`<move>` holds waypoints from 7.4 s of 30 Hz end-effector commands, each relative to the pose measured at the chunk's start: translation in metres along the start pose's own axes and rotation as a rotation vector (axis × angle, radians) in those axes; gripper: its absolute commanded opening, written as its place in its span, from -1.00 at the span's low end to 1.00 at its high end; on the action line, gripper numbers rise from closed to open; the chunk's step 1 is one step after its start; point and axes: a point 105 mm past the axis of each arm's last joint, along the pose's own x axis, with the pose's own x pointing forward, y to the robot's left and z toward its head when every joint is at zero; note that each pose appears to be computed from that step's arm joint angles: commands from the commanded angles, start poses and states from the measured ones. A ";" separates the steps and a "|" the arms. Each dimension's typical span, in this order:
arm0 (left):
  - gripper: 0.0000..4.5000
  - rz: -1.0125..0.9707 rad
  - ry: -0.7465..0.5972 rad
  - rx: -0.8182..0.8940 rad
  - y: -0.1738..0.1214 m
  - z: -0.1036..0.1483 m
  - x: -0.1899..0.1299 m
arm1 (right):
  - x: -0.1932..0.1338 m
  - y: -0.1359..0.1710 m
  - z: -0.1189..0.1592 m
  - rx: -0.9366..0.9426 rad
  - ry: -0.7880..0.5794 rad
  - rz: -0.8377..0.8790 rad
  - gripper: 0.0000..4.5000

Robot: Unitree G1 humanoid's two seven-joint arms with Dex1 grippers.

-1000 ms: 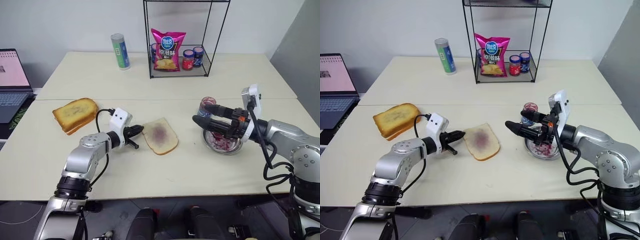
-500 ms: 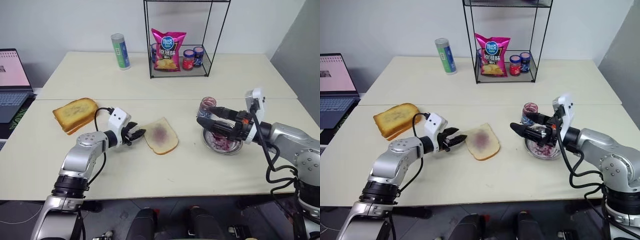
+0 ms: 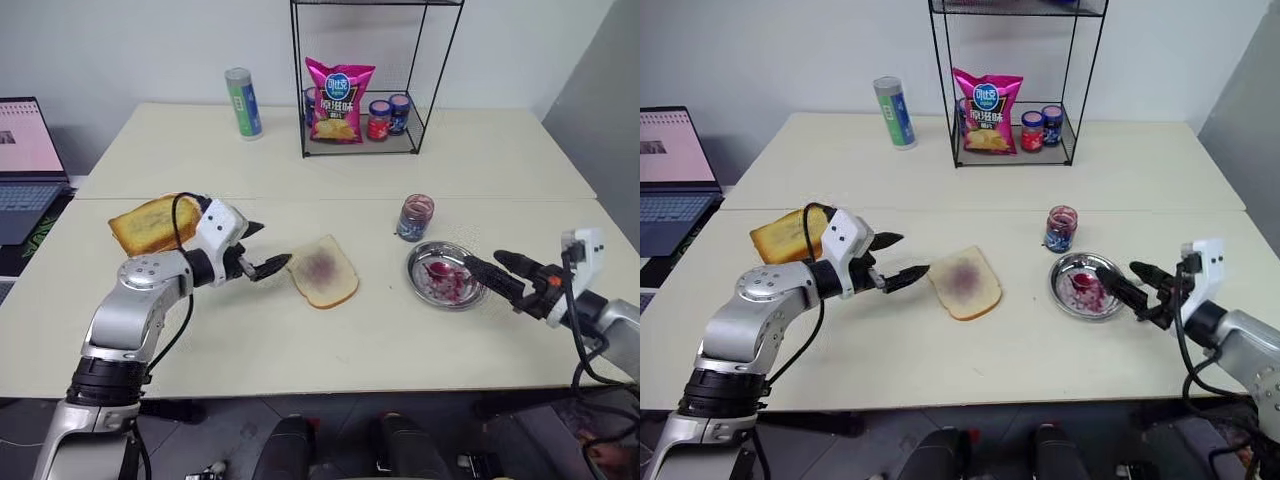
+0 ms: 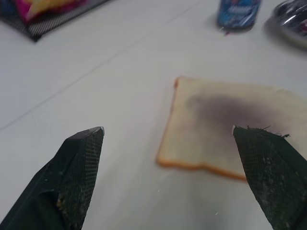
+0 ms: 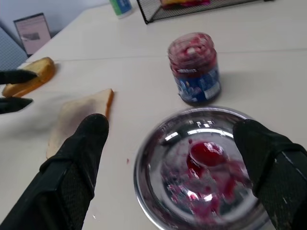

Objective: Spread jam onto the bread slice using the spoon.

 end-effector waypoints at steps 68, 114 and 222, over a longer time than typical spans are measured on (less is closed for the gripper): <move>1.00 -0.338 -0.178 0.192 -0.089 0.062 0.045 | 0.049 -0.065 -0.034 0.789 -0.387 -0.332 -0.77; 1.00 -0.103 -0.298 0.150 -0.044 0.081 0.034 | 0.134 -0.008 0.131 -0.187 -0.316 0.049 -0.99; 1.00 -0.087 -0.300 0.025 -0.029 0.078 -0.015 | 0.132 0.072 0.130 0.578 -0.291 0.226 -0.99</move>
